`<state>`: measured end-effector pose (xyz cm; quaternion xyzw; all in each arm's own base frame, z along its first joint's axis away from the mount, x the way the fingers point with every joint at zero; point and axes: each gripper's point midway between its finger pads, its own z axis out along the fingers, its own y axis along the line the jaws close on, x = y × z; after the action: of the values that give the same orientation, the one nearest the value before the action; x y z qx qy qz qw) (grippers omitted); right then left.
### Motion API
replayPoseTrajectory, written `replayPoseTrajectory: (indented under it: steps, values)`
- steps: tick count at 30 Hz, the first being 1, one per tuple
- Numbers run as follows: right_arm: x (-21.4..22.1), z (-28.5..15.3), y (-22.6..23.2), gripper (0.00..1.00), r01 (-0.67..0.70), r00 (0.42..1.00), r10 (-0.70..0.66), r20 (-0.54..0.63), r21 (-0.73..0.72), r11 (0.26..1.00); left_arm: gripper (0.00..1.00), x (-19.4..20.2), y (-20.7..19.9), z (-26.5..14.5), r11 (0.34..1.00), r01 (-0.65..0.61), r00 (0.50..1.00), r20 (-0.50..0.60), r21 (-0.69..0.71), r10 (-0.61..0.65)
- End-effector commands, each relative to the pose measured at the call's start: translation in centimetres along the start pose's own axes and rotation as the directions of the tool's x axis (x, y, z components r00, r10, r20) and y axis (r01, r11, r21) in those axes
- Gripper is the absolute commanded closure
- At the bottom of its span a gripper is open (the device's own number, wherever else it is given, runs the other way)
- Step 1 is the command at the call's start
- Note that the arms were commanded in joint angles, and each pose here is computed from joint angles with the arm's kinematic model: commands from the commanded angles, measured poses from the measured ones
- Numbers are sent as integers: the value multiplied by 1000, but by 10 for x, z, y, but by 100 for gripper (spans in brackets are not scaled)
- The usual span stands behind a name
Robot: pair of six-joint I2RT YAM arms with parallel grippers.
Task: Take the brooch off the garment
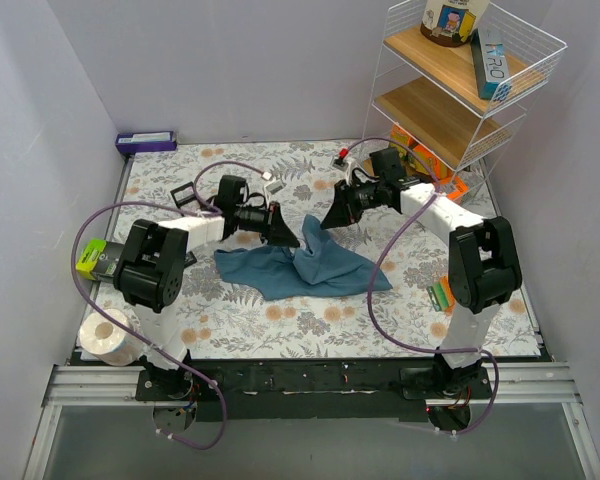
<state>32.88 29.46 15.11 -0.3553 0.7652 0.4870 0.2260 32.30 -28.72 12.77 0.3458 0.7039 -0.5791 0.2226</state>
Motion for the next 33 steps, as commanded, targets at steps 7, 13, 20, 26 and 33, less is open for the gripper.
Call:
replayPoseTrajectory:
  steps: [7, 13, 20, 26, 33]
  values:
    - [0, -1, 27, 66, -76, 994, 83, 74, -98, 992, 100, -82, -16, -11, 993, 111, 871, 485, -40, -77]
    - [2, 18, 30, 67, -63, 995, 70, 67, -108, 992, 100, -88, -14, -5, 991, 134, 833, 544, -20, -102]
    - [-9, 32, 59, 71, 44, 999, -35, 41, -241, 970, 100, -92, -7, -4, 989, 146, 807, 581, -17, -109]
    - [-22, -23, 53, 66, -17, 997, 33, 63, -244, 970, 100, -96, -26, -8, 996, 89, 803, 590, 30, -89]
    - [-59, -30, 28, 67, 30, 991, -6, 130, -179, 983, 100, -90, -42, -15, 996, 71, 809, 581, 47, -85]
